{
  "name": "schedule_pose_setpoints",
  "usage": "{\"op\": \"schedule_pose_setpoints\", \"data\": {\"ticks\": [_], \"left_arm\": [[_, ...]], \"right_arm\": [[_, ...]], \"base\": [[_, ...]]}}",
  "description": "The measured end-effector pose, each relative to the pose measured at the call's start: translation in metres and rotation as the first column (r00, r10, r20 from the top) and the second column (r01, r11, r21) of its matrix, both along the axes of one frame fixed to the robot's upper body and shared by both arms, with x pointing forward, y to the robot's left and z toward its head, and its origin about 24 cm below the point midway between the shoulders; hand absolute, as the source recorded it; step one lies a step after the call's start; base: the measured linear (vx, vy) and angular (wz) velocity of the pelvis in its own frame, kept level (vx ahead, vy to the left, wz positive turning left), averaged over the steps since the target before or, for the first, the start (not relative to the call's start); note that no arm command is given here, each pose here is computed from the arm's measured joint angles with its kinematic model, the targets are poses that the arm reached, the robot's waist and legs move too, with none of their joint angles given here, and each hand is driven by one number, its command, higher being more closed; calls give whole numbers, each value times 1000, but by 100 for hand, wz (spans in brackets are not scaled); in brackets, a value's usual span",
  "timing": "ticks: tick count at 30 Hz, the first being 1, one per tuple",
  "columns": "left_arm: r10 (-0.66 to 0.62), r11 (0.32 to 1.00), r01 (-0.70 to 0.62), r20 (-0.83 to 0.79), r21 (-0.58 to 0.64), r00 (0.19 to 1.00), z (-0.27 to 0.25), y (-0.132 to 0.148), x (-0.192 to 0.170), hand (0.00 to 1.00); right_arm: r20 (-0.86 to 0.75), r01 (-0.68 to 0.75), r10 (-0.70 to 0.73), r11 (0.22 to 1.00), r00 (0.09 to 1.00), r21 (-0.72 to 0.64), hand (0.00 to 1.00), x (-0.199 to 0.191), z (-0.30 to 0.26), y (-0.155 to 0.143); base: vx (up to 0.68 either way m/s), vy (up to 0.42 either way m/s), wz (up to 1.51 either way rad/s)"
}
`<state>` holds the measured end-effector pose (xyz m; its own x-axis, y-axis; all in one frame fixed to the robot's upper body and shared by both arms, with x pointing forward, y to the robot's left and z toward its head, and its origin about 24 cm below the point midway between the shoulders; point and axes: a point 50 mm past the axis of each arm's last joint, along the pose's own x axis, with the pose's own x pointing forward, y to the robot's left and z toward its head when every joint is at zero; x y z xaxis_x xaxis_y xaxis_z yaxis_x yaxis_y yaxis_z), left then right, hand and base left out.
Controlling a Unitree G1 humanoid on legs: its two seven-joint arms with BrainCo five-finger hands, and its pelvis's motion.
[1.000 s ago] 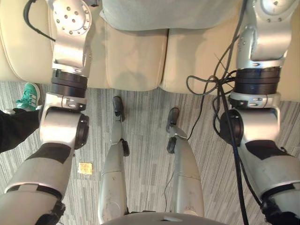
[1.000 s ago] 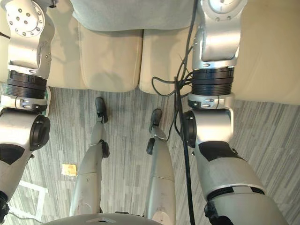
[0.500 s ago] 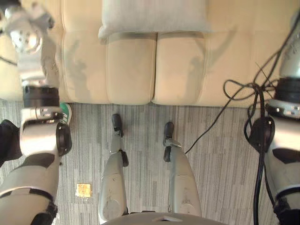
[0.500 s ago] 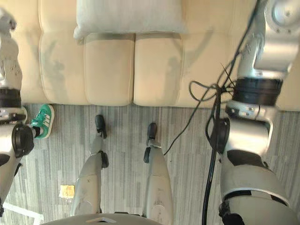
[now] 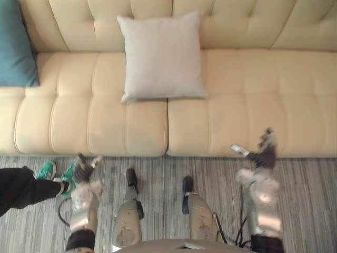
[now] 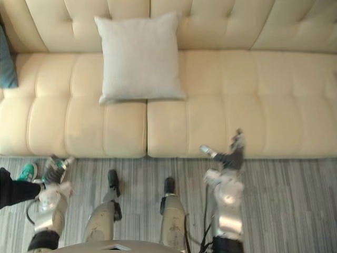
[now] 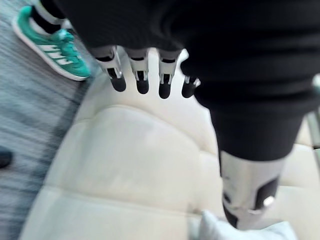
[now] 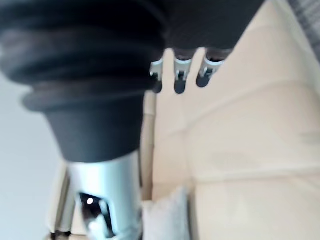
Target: Pick up cushions and gather them together orderly.
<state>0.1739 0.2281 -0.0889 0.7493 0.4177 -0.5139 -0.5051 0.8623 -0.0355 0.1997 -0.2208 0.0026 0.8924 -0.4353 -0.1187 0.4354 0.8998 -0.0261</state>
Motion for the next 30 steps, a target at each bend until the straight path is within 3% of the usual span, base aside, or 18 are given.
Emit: {"op": "schedule_pose_setpoints", "data": {"ticks": [6, 11, 18, 27, 30], "left_arm": [[-91, 993, 64, -318, -97, 944, -53, -33, -56, 0], [-136, 989, 103, -403, -103, 905, -63, -35, -71, 0], [-145, 989, 120, -428, -85, 892, -64, -29, -73, 0], [-124, 991, 131, -386, -9, 914, -53, -7, -57, 0], [-73, 997, 62, -405, -40, 911, -58, -10, -69, 0]], "right_arm": [[-389, -91, 120, 992, 913, 91, 0, -38, -85, 30], [-608, -75, 144, 988, 781, 136, 0, -74, -127, 31], [-671, -40, 134, 987, 729, 154, 0, -83, -138, 28], [-655, -132, 201, 979, 729, 155, 0, -65, -136, 44], [-645, -137, 185, 983, 742, 125, 0, -51, -132, 34]], "base": [[53, 7, -22], [46, 11, -25], [35, 16, -27], [-66, -23, 6], [-167, -27, -38]]}}
